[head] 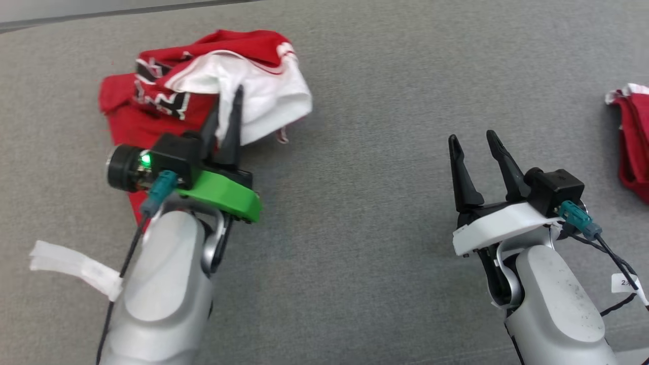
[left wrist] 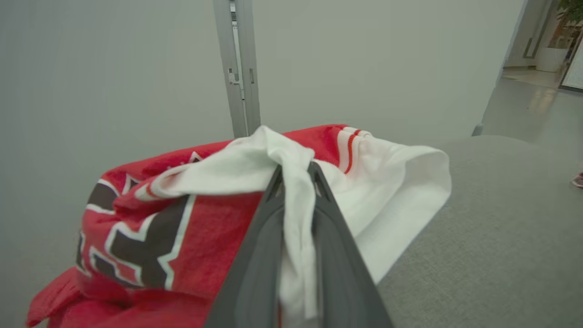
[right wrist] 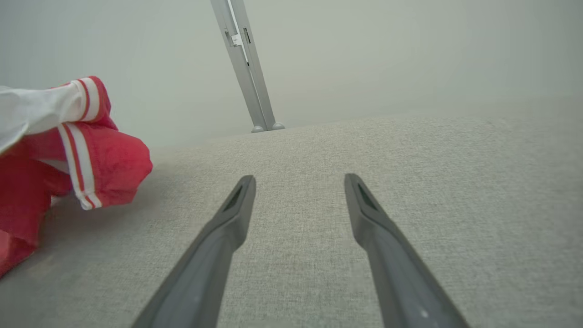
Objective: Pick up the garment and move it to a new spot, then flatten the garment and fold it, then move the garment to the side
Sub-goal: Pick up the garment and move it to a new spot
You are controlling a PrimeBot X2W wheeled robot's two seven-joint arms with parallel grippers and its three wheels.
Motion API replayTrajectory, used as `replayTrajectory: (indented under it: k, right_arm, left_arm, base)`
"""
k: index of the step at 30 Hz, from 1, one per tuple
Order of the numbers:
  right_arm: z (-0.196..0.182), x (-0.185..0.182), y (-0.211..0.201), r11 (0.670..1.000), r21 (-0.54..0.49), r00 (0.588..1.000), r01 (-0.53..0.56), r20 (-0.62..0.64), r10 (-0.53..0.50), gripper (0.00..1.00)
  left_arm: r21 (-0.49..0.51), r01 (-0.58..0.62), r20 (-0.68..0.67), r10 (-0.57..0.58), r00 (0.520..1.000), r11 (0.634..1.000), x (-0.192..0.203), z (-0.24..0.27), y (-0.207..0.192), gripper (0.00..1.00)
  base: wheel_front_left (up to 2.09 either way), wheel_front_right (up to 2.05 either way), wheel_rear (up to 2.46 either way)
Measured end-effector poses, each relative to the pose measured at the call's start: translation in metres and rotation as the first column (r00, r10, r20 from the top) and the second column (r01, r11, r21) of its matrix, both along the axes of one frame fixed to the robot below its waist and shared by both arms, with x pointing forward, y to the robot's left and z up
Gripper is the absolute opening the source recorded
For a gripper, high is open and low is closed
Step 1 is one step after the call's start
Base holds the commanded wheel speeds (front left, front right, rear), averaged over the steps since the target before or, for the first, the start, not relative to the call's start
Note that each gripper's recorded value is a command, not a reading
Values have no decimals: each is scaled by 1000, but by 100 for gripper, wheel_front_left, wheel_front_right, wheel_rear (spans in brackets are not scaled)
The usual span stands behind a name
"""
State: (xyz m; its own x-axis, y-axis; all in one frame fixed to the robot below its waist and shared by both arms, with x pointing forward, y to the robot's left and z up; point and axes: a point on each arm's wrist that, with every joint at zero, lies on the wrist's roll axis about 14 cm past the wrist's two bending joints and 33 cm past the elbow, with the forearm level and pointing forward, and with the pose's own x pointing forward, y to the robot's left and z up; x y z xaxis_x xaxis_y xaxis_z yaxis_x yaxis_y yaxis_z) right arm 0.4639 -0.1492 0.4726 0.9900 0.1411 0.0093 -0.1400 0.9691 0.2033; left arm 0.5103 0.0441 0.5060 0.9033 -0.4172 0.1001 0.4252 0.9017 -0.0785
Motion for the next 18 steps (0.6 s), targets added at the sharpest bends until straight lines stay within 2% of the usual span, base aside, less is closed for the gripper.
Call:
replayTrajectory:
  k: [3, 7, 9, 10, 11, 12, 13, 18]
  right_arm:
    - [5, -8, -17, 999, 0, 999, 45, 5, -45, 100]
    - [10, -27, -44, 993, -9, 993, 117, 7, -117, 100]
    - [13, -33, -53, 990, -13, 990, 141, 12, -141, 100]
    - [15, -34, -56, 989, -14, 989, 150, 15, -150, 100]
    - [16, -36, -60, 987, -15, 987, 159, 18, -159, 100]
    - [18, -38, -62, 986, -16, 986, 168, 23, -167, 100]
    - [20, -39, -64, 985, -15, 985, 173, 27, -172, 100]
    - [20, -38, -56, 988, -6, 988, 152, 27, -151, 100]
  left_arm:
    - [-30, 131, 3, -131, 991, 991, -13, 4, -47, 0]
    - [-59, 278, -23, -280, 960, 959, -40, -2, -105, 0]
    - [-58, 293, -52, -296, 954, 954, -46, -10, -115, 0]
    - [-57, 288, -60, -291, 955, 956, -46, -13, -116, 16]
    - [-54, 280, -72, -284, 956, 958, -46, -16, -116, 57]
    - [-48, 271, -83, -274, 958, 961, -46, -20, -115, 90]
    - [-42, 258, -95, -261, 961, 965, -46, -23, -112, 100]
    - [-28, 141, -139, -144, 980, 990, -41, -38, -79, 100]
  base:
    - [0, 0, 0]
    - [0, 0, 0]
    - [0, 0, 0]
    - [0, 0, 0]
    - [0, 0, 0]
    - [0, 0, 0]
    - [0, 0, 0]
    - [0, 0, 0]
